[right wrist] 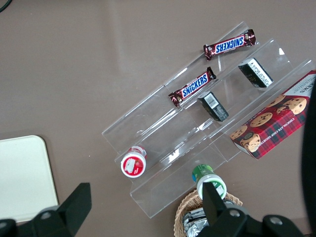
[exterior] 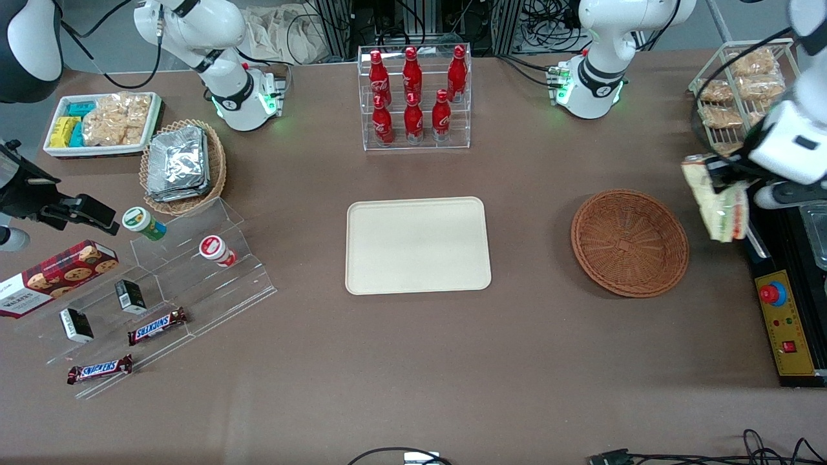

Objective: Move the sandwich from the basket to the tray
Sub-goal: 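Carry the sandwich with the left gripper over to the beige tray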

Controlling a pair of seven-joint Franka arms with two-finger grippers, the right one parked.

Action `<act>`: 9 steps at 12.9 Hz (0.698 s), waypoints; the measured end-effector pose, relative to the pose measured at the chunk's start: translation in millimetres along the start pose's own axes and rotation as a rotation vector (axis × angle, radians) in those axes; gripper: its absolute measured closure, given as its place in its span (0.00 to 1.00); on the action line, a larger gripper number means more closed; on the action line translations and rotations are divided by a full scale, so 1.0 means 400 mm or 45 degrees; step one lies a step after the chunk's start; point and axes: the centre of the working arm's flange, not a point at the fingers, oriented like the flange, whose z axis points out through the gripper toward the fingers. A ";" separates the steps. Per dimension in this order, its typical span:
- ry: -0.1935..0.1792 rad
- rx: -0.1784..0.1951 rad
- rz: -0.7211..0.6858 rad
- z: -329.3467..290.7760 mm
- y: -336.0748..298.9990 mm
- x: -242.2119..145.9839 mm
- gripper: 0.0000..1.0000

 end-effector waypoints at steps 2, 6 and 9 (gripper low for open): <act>-0.018 0.007 -0.024 0.010 0.207 -0.057 0.85; -0.096 -0.019 -0.056 0.084 0.635 -0.229 0.85; -0.155 -0.100 -0.036 0.133 0.715 -0.198 0.85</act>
